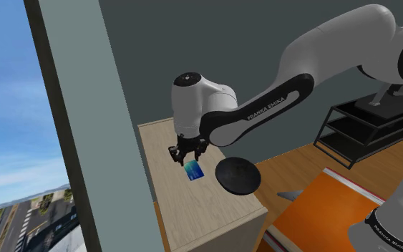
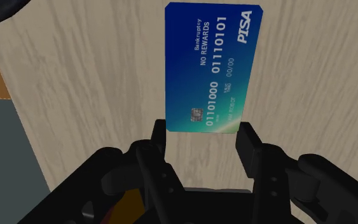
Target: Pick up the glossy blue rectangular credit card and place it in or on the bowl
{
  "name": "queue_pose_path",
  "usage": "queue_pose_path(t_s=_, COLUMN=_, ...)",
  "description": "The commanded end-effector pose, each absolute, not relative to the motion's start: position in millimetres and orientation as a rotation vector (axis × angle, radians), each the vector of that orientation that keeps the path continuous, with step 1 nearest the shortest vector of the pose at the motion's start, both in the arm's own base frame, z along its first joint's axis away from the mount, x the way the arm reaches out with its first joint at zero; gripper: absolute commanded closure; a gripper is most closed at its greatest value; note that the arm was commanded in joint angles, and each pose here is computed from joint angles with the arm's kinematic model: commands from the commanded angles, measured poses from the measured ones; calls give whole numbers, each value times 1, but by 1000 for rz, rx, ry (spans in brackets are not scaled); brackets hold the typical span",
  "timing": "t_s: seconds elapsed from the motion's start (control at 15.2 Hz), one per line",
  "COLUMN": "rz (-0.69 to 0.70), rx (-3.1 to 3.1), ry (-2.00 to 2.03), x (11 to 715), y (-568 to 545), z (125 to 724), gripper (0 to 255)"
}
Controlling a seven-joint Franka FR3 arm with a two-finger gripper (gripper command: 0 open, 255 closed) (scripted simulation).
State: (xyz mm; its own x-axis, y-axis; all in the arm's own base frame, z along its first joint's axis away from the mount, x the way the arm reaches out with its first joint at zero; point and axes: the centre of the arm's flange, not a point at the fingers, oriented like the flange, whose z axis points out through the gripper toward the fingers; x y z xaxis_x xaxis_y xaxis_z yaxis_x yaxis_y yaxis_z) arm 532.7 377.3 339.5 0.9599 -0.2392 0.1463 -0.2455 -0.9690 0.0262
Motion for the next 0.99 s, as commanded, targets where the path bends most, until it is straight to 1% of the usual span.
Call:
queue_pose_path(t_s=0.0, rz=218, rx=3065, ry=-380, x=533, y=377, z=347, gripper=255)
queue_pose_path(t_s=0.92, rz=218, rx=3065, ry=-380, x=533, y=377, z=420, gripper=255)
